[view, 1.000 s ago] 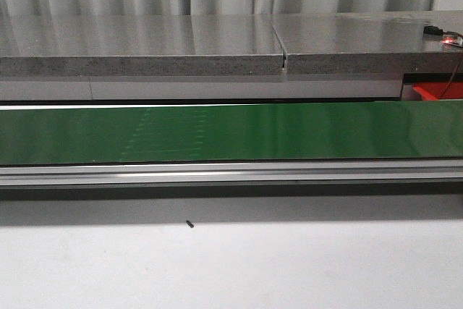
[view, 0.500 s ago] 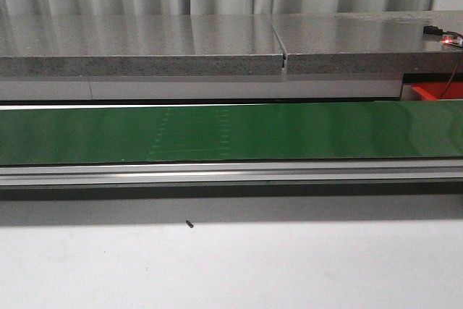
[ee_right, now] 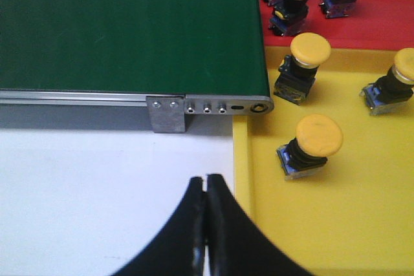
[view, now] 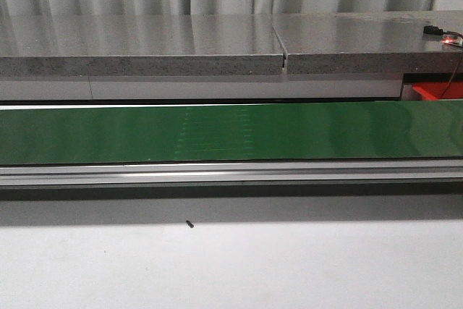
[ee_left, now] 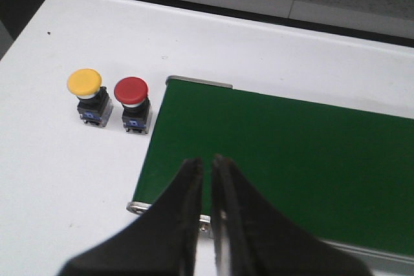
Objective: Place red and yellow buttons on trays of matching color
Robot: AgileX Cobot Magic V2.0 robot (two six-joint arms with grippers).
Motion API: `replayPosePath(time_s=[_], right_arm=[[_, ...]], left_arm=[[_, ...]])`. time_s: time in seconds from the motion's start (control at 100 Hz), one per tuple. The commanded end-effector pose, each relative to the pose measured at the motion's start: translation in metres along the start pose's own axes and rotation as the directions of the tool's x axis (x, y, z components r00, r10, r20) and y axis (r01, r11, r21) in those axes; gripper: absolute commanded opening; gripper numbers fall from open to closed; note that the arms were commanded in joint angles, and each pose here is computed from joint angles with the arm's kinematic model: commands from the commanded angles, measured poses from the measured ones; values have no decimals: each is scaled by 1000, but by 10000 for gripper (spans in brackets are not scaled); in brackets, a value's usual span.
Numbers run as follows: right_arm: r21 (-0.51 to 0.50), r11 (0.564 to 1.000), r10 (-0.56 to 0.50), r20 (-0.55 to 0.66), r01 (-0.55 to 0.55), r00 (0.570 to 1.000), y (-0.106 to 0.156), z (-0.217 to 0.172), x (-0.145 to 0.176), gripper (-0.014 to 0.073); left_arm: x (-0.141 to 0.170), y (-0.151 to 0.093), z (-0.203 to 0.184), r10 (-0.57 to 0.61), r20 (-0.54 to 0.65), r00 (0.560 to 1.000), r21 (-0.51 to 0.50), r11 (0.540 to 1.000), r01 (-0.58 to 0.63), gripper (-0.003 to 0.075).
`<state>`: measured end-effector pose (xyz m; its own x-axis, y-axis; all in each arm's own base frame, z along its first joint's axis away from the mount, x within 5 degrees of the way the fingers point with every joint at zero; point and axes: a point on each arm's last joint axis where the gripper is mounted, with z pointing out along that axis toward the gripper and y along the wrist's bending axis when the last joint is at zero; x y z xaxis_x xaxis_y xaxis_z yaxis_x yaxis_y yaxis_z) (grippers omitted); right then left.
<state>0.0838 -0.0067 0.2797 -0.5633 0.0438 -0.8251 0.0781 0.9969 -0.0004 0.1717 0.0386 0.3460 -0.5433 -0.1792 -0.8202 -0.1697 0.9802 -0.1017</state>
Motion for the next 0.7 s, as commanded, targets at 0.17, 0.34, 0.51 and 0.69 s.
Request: replayPosePath(time_s=[0.17,0.34,0.51,0.69], right_arm=[[1,1000,2,92,-2,996,0,-4,-13,-90],[1,1000,2,92,-2,996,0,-4,-13,-90],[1,1000,2,92,-2,996,0,-4,-13,-90],[1,1000,2,92,-2,996,0,-4,-13,-90]], left_arm=[[-40,12,22,-54,65,996,-34,998,57,500],[-54,29,44,-147,-3,989,-68,987,147,514],[-67,52,69,-279,-90,956,-112,957,269,514],[-74,71,105,-366,-253,895,-147,929,338,513]])
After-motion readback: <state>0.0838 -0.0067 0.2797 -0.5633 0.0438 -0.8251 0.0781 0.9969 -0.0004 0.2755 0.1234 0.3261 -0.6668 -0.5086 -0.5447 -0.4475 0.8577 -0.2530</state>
